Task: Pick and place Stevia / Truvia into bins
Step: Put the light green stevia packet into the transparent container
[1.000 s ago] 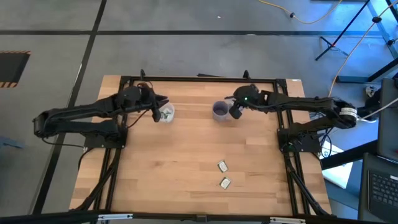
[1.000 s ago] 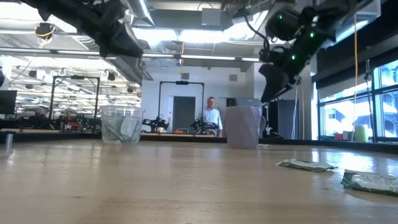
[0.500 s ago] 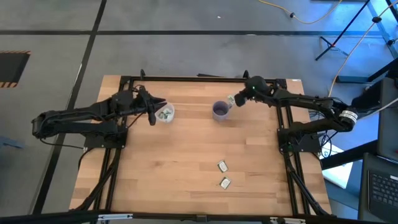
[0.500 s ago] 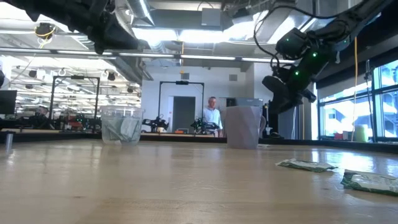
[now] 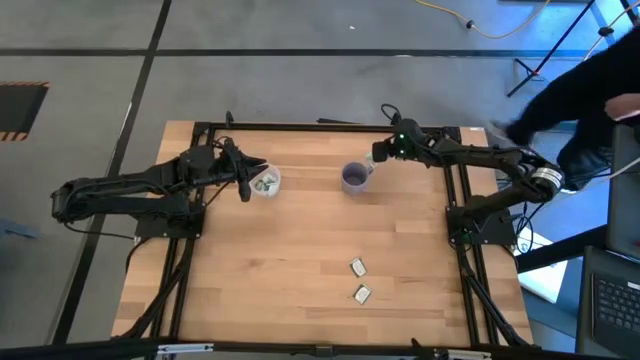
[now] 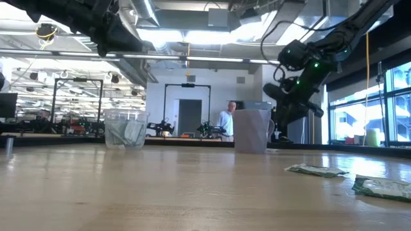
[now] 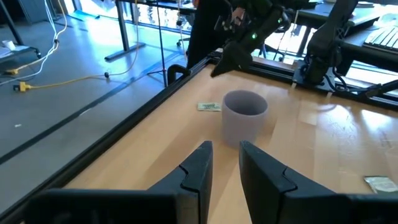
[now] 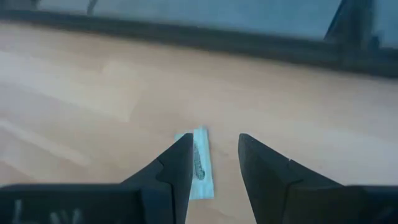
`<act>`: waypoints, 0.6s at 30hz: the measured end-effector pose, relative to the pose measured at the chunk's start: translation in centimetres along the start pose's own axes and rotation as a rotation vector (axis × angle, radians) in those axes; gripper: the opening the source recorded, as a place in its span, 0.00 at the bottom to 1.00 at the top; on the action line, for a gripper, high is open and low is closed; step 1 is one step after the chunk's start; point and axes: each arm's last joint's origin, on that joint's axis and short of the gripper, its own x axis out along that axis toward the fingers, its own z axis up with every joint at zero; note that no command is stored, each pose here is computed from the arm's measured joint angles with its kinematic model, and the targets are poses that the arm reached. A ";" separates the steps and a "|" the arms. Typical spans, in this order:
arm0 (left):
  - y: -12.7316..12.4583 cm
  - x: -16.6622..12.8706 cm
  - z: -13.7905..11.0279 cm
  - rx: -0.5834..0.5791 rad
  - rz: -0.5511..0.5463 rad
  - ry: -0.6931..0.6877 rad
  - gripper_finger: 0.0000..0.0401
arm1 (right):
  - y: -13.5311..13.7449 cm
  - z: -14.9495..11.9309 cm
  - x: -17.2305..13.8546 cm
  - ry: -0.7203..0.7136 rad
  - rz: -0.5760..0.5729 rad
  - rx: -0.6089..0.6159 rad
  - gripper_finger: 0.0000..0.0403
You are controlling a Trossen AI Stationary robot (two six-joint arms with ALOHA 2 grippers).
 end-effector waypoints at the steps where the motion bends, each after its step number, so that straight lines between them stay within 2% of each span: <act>1: 0.0 0.0 0.0 -0.005 0.000 0.000 0.18 | 0.0 -0.2 0.3 0.029 0.003 0.001 0.33; 9: 0.0 0.0 0.0 -0.031 -0.003 0.001 0.18 | 0.9 0.3 2.6 0.147 0.041 0.153 0.33; 12: 0.0 0.0 0.0 -0.032 -0.010 0.002 0.18 | 1.5 0.4 3.2 0.182 0.043 0.139 0.33; 18: 0.0 0.0 0.0 -0.032 -0.015 0.003 0.17 | 1.9 -0.5 4.7 0.228 -0.053 0.081 0.33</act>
